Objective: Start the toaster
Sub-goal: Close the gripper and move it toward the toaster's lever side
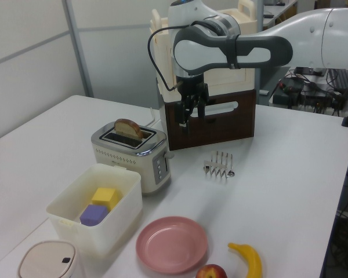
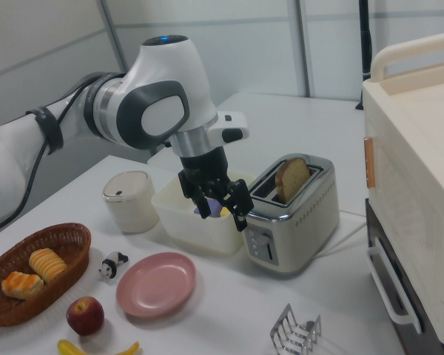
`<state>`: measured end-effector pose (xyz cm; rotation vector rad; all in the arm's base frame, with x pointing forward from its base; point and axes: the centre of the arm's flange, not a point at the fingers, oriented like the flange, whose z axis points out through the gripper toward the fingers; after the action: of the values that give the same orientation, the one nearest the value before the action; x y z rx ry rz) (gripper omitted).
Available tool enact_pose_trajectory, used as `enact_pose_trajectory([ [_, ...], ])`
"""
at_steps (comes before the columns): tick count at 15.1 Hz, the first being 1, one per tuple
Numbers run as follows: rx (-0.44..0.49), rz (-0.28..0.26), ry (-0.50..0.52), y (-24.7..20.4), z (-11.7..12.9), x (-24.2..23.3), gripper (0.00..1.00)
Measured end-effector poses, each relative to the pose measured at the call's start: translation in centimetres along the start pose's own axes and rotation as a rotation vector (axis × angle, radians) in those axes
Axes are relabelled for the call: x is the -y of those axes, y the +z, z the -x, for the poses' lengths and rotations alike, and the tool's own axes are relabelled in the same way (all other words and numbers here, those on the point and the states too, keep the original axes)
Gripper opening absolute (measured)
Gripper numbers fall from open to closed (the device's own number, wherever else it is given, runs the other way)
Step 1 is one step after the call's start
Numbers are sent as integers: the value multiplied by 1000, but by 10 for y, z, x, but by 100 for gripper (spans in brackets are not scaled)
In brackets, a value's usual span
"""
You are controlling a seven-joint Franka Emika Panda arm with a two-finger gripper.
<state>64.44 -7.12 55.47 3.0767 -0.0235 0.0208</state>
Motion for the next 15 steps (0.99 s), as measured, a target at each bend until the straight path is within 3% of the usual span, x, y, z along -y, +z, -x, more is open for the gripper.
enact_pose_trajectory([
  [15, 2, 20, -9, 0, 0, 0, 99],
])
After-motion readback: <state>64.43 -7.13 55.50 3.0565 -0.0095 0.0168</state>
